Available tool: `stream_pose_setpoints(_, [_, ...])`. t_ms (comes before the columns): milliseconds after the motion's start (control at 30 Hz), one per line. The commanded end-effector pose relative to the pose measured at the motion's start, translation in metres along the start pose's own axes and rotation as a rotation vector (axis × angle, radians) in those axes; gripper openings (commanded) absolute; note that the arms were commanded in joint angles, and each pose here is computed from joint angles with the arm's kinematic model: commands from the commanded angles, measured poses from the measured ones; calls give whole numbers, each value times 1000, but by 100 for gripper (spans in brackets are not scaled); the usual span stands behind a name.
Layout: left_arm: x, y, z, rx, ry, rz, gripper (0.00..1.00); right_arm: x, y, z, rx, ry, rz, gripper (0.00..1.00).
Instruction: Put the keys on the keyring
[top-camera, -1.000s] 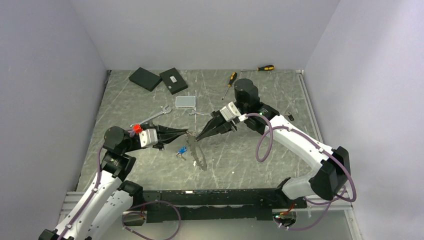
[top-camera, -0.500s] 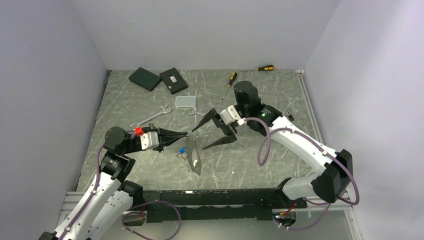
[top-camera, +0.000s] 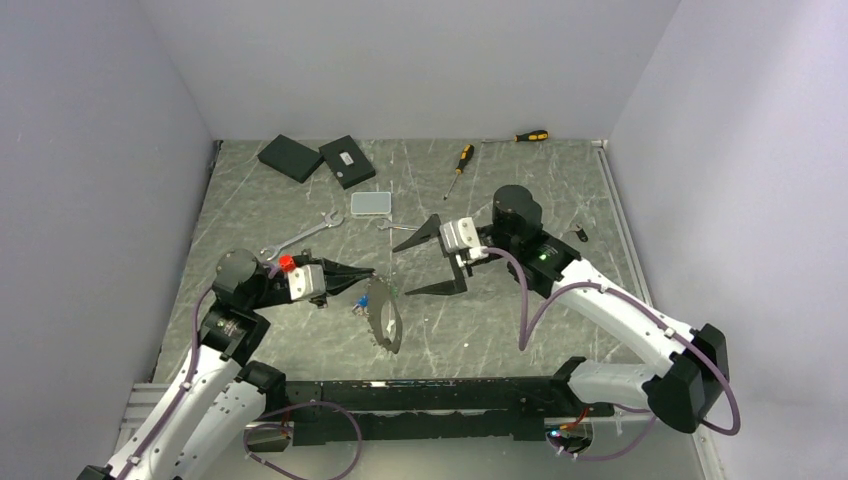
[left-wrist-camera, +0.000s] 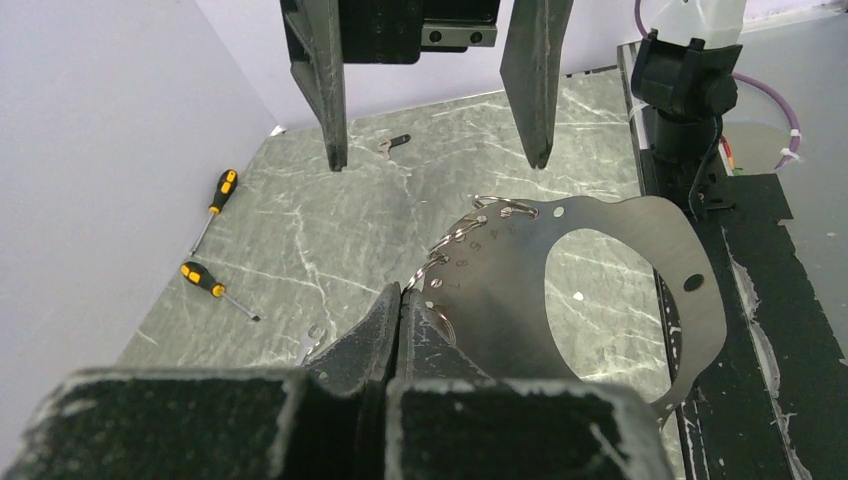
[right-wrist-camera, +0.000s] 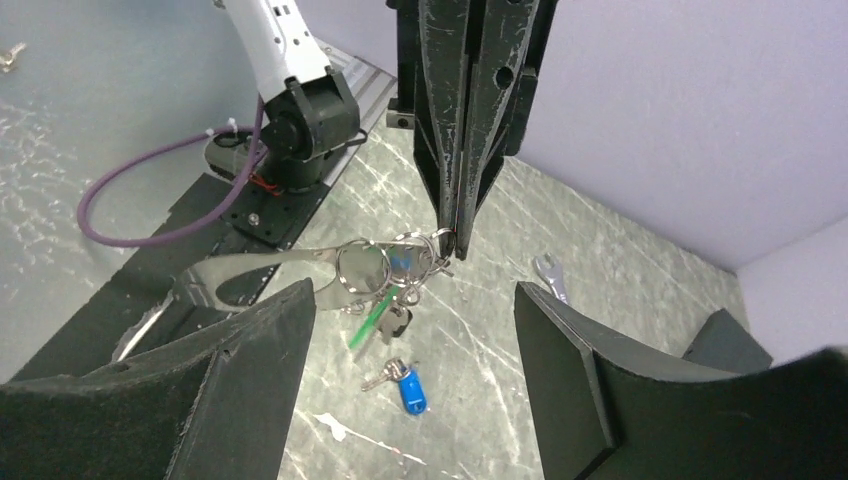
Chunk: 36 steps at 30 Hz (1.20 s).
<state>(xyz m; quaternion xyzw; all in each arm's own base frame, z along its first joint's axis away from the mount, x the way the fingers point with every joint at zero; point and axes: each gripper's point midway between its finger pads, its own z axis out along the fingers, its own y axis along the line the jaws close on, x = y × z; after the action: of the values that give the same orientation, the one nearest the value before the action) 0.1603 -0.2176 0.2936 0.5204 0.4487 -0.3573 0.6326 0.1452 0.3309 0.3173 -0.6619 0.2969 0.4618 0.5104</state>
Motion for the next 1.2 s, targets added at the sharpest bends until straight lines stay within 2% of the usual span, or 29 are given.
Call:
stream_pose_setpoints(0, [-19, 5, 0, -11, -35, 79, 0, -8, -18, 11, 85, -24, 48, 76])
stream_pose_setpoints(200, [-12, 11, 3, -16, 5, 22, 0, -7, -27, 19, 78, 6, 245, 70])
stream_pose_setpoints(400, [0, 28, 0, -117, 65, -7, 0, -5, -55, 11, 335, 15, 447, 81])
stream_pose_setpoints(667, [17, 52, -4, -238, 143, -55, 0, 22, -79, -9, 637, 82, 724, 81])
stream_pose_setpoints(800, [17, 52, -1, -227, 135, -74, 0, 37, -74, 4, 615, 79, 824, 79])
stream_pose_setpoints(1167, [16, 54, -1, -238, 131, -92, 0, 87, -58, 41, 544, 275, 861, 65])
